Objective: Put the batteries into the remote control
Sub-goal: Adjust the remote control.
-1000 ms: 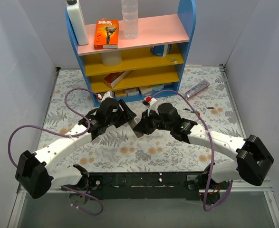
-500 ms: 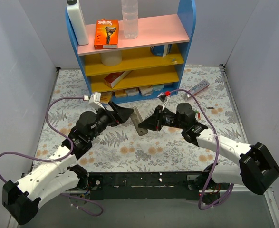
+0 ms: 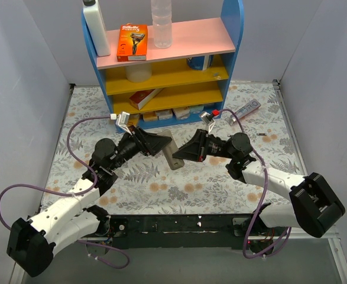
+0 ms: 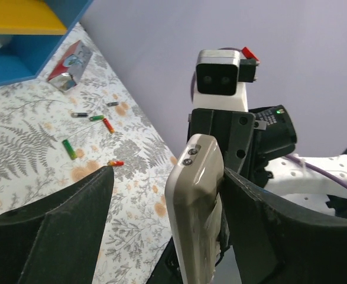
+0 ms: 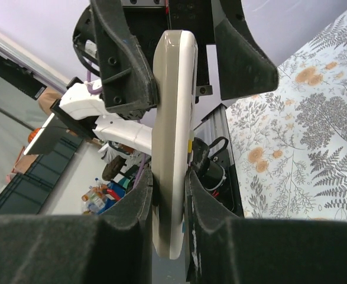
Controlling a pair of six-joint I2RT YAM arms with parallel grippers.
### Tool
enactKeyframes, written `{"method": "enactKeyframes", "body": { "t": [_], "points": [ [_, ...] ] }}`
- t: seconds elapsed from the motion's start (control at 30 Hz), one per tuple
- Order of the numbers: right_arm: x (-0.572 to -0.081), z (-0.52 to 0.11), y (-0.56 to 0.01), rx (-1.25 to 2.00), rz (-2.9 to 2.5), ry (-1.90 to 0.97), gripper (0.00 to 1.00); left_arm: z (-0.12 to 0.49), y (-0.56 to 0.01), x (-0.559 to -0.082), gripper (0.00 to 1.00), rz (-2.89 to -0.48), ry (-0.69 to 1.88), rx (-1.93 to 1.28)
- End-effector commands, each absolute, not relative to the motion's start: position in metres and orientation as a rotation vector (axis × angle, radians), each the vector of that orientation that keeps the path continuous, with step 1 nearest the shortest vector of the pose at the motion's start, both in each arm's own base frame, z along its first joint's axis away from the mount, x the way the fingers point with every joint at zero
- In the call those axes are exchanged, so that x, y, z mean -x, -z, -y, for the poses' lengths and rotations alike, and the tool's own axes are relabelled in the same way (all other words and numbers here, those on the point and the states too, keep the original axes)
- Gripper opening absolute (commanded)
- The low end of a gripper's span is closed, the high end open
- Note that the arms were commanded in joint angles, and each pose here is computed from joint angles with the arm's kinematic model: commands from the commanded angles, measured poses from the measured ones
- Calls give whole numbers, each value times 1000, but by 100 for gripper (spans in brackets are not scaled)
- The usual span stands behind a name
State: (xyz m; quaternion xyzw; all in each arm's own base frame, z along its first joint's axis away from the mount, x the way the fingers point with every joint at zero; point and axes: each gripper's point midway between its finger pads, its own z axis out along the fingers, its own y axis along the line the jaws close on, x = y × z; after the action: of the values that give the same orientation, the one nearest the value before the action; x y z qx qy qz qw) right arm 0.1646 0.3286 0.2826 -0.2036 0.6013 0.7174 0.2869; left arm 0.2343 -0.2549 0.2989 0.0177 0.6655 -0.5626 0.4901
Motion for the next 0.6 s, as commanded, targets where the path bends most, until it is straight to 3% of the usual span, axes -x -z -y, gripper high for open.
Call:
{"method": "enactKeyframes", "body": {
  "t": [0.0, 0.43, 0.57],
  "points": [
    [-152, -322, -308, 599, -1462, -1984, 1, 260, -315, -222, 66, -1538, 1490, -142],
    [-155, -324, -305, 578, -1483, -1995, 1, 268, -312, -216, 34, -1557, 1562, -185],
    [-156, -325, -303, 575, -1498, -1999, 1, 270, -313, -215, 12, -1555, 1570, -192]
  ]
}}
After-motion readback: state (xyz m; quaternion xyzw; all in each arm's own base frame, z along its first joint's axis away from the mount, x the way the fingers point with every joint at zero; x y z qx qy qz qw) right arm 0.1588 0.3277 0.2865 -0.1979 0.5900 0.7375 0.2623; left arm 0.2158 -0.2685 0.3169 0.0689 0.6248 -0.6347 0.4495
